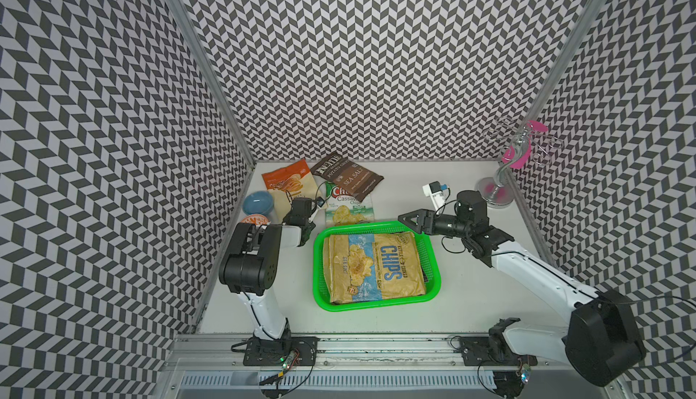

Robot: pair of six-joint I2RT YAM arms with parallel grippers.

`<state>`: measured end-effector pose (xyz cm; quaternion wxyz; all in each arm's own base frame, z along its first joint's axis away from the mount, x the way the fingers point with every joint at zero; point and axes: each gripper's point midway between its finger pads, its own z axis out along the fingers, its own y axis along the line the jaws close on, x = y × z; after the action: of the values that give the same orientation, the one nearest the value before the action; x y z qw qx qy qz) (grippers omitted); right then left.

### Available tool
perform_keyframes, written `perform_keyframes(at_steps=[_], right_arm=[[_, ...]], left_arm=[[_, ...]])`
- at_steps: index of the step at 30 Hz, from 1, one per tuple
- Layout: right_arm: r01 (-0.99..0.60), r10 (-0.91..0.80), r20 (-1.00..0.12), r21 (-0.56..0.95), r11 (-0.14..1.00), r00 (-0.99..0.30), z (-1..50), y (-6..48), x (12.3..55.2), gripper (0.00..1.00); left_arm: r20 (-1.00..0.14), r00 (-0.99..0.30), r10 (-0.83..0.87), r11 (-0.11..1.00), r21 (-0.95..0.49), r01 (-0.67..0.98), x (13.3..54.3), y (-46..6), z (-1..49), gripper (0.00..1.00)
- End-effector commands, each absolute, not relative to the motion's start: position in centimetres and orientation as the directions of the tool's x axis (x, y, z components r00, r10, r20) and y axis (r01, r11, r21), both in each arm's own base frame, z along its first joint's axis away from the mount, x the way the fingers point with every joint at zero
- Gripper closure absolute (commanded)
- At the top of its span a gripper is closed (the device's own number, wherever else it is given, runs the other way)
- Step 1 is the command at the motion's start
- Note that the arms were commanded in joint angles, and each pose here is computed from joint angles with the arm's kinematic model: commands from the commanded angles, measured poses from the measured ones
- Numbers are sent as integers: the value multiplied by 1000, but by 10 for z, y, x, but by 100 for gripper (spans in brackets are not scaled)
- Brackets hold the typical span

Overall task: Put the potato chips into the basket
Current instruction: Pick up the potato chip from the center of the board.

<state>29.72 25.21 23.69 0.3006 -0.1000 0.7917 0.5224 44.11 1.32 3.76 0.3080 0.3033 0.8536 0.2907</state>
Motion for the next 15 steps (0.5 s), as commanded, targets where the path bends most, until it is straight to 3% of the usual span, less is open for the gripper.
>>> perform_keyframes(at_steps=[1,2,15], right_arm=[[-531,168,-633,743,408,-756,255,252,295,34],[-535,169,-636,741,405,-753,257,252,294,34],[-562,177,-659,729,392,-731,267,251,291,34]], left_arm=[[-376,-642,669,678,662,319,443,13,59,96],[-387,-641,663,684,661,308,445,13,66,100],[-506,-572,646,729,631,264,446,1,184,100]])
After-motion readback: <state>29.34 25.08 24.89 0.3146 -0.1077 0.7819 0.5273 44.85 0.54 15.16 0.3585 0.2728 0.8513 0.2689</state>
